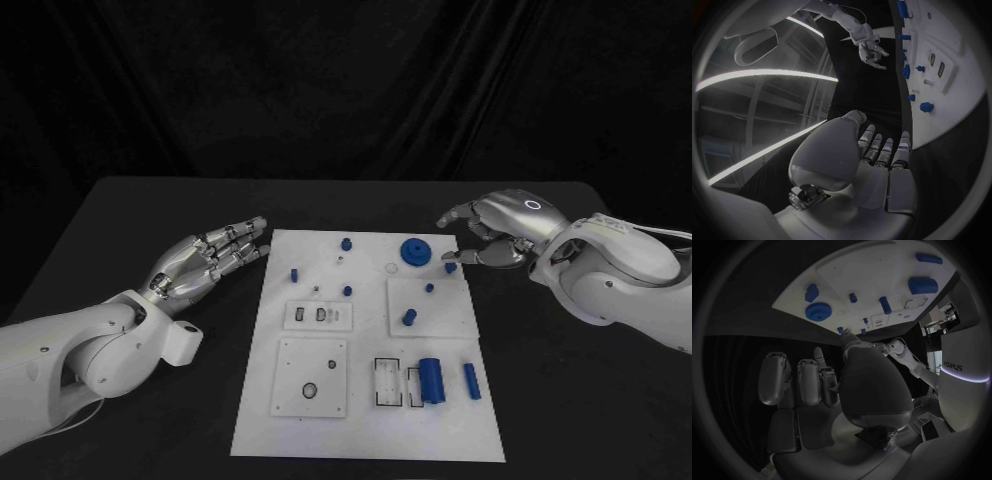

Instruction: Assemble the parts on the task board

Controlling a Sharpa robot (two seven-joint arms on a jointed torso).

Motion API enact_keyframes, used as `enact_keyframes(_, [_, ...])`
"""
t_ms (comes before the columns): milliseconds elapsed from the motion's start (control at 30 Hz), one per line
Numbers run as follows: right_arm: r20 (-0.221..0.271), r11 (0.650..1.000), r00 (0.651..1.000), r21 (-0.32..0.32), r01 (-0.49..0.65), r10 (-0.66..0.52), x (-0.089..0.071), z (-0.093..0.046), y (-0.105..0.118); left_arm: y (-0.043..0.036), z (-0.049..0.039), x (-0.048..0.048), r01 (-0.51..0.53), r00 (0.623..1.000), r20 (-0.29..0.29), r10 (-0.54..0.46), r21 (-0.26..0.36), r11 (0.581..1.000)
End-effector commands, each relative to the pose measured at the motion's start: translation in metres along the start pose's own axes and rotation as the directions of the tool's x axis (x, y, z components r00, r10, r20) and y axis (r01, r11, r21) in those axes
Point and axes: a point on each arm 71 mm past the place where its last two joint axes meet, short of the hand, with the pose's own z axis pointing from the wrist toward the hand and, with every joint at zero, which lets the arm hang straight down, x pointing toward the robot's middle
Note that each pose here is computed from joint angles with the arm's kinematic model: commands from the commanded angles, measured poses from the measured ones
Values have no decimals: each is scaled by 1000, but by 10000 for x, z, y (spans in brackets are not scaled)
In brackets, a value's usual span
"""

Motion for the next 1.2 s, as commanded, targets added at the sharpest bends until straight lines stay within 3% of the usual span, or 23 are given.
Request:
enact_keyframes(33, [7,998,998,33,-59,59,-37,63,-7,-153,-5,22,8,1000,-8,-7,213,977])
enact_keyframes(300, [-98,993,991,82,-83,90,63,263,-37,-149,12,35,11,1000,-12,-9,215,976])
enact_keyframes(467, [-132,995,989,84,-55,66,154,363,-25,-145,21,38,13,1000,-15,-10,216,976])
enact_keyframes(1200, [-188,998,982,69,12,1,422,622,5,-136,38,41,17,1000,-21,-13,215,977])
